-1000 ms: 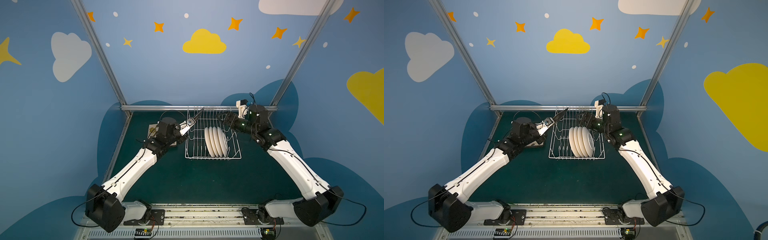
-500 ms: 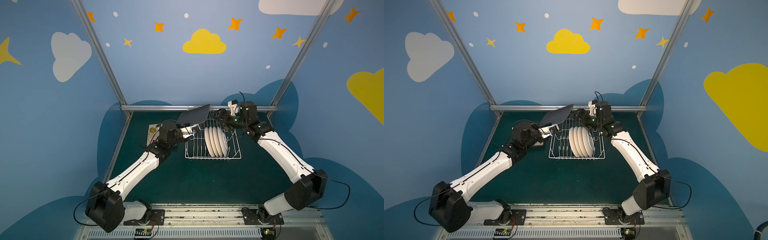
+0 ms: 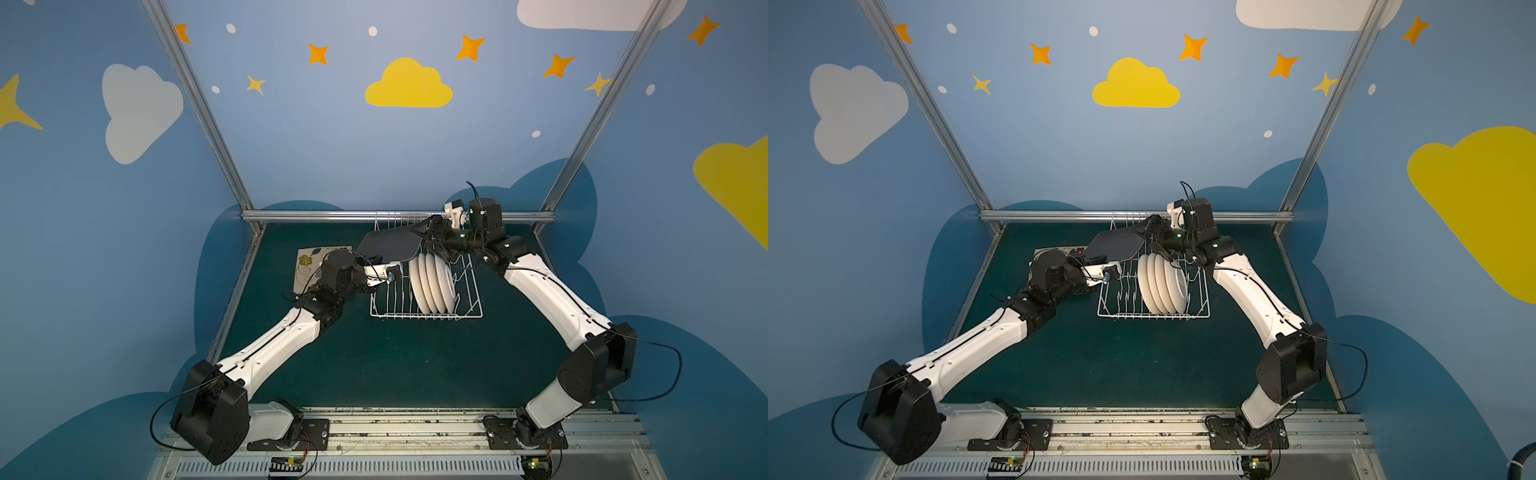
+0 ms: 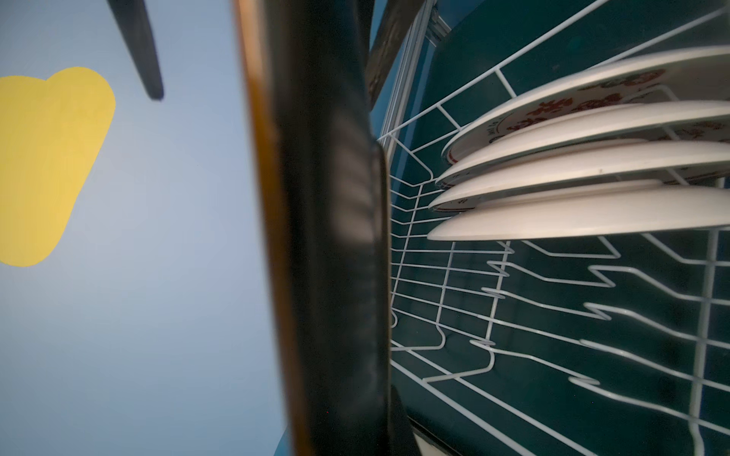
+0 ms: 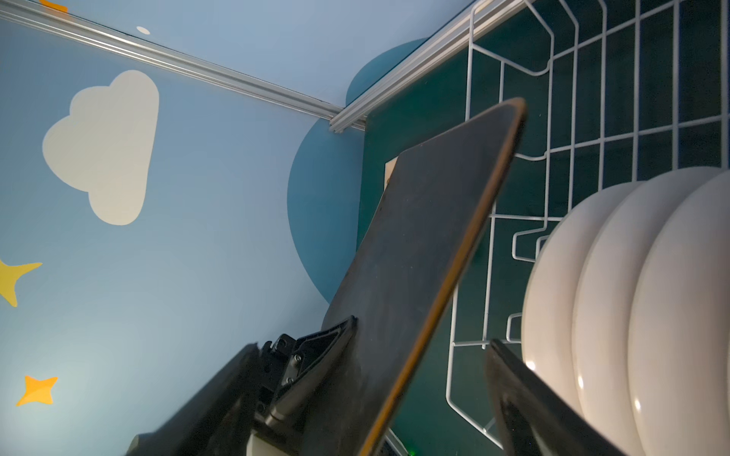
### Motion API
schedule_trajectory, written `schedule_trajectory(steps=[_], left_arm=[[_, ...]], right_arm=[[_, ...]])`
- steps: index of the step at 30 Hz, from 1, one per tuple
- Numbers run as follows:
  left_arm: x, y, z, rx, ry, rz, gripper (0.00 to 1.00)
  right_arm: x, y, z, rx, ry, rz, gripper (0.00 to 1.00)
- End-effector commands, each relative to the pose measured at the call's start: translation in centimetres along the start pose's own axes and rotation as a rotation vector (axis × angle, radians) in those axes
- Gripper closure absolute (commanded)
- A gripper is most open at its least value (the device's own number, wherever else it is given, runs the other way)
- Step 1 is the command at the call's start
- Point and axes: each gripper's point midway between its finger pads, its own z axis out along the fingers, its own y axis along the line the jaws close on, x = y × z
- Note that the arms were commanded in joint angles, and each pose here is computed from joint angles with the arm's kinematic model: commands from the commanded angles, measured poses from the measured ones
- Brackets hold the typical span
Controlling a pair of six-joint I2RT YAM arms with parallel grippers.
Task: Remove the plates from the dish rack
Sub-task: 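Bring the right gripper to the raised dark plate's edge and grasp it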
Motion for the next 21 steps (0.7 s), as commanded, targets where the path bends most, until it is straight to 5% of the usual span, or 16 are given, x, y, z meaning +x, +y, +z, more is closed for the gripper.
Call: schedule_trajectory(steps=[1,9,17,21], left_arm=[[-5.0,7.9,-2.3,-0.289,-0.167,0.050,0.97],[-5.5,7.2,-1.7,-0.318,-0.176,0.117,0.97],[-5.8,5.7,-1.2,-0.279,-0.184,0.162,0.97],[-5.9,5.6,-1.1,-0.280,-0.180,0.174,0.97]], right_arm=[[0.7,0.6,0.0,0.016,0.022,0.009,0.17],[2.4,-0.3,2.0,0.022,0.033,0.123,0.41],[2.6,-1.5,2.4,0.057,0.013,0.158,0.51],[2.4,-2.3,2.1,0.066,-0.024,0.155,0.67]])
